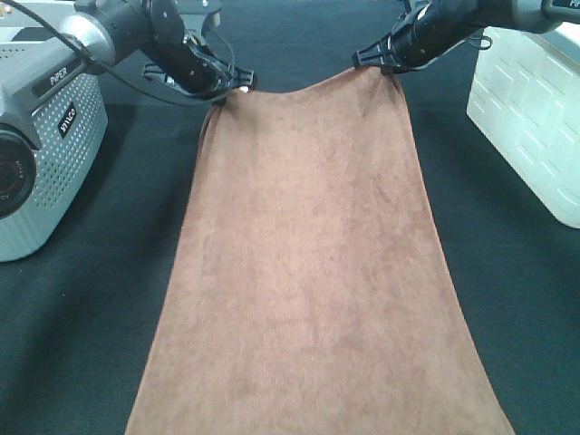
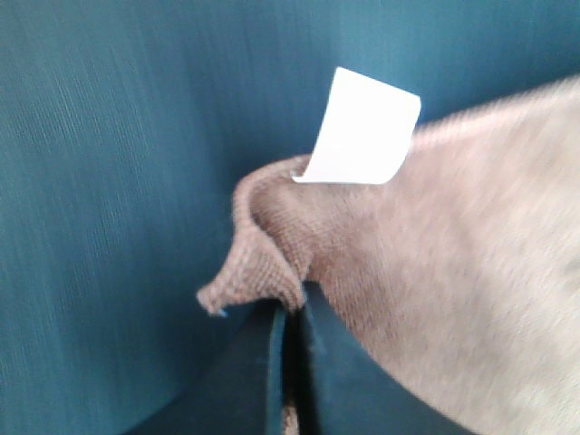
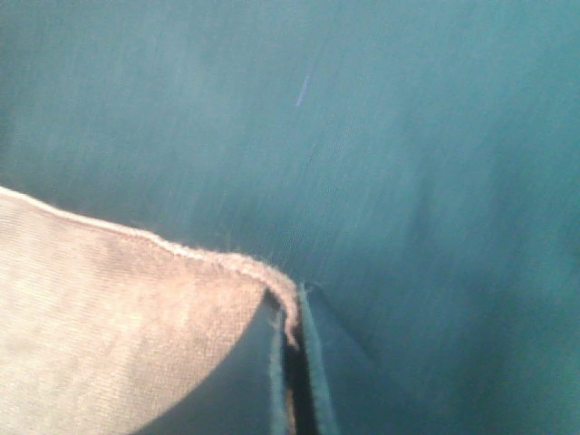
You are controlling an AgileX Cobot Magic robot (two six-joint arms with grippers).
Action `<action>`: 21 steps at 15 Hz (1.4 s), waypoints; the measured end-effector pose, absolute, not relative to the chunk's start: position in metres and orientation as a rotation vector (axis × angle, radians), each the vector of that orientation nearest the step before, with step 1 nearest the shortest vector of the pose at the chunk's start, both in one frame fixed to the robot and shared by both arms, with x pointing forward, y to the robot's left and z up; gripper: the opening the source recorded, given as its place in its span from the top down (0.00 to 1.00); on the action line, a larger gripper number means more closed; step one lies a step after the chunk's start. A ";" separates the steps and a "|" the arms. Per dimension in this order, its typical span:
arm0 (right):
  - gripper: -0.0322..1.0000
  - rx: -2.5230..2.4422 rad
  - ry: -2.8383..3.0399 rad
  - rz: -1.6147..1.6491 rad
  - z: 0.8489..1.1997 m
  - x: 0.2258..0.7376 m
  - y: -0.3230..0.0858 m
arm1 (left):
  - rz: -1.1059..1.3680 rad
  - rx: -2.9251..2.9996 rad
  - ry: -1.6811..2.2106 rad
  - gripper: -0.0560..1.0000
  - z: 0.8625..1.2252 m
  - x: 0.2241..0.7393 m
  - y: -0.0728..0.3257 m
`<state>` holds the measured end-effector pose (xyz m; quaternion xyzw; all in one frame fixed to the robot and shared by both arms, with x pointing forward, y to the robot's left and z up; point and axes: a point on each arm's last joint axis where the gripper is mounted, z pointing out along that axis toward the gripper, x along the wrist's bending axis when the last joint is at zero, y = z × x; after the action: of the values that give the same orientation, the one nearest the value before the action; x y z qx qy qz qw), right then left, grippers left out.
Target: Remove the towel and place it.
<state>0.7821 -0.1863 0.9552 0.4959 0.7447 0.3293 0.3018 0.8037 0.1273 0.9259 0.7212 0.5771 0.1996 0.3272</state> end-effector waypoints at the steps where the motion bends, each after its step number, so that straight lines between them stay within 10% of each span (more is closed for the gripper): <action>1: 0.96 1.306 1.962 0.880 0.953 0.784 -0.186 | 0.543 1.859 1.494 0.94 0.928 0.806 0.127; 21: 0.96 1.301 1.845 0.938 0.889 0.818 -0.195 | 0.707 1.683 1.344 0.90 0.864 0.827 0.123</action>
<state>0.8176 -0.1954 0.8889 0.5002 0.7093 0.3605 0.3416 0.8267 0.1228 0.8640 0.6726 0.5370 0.2827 0.4234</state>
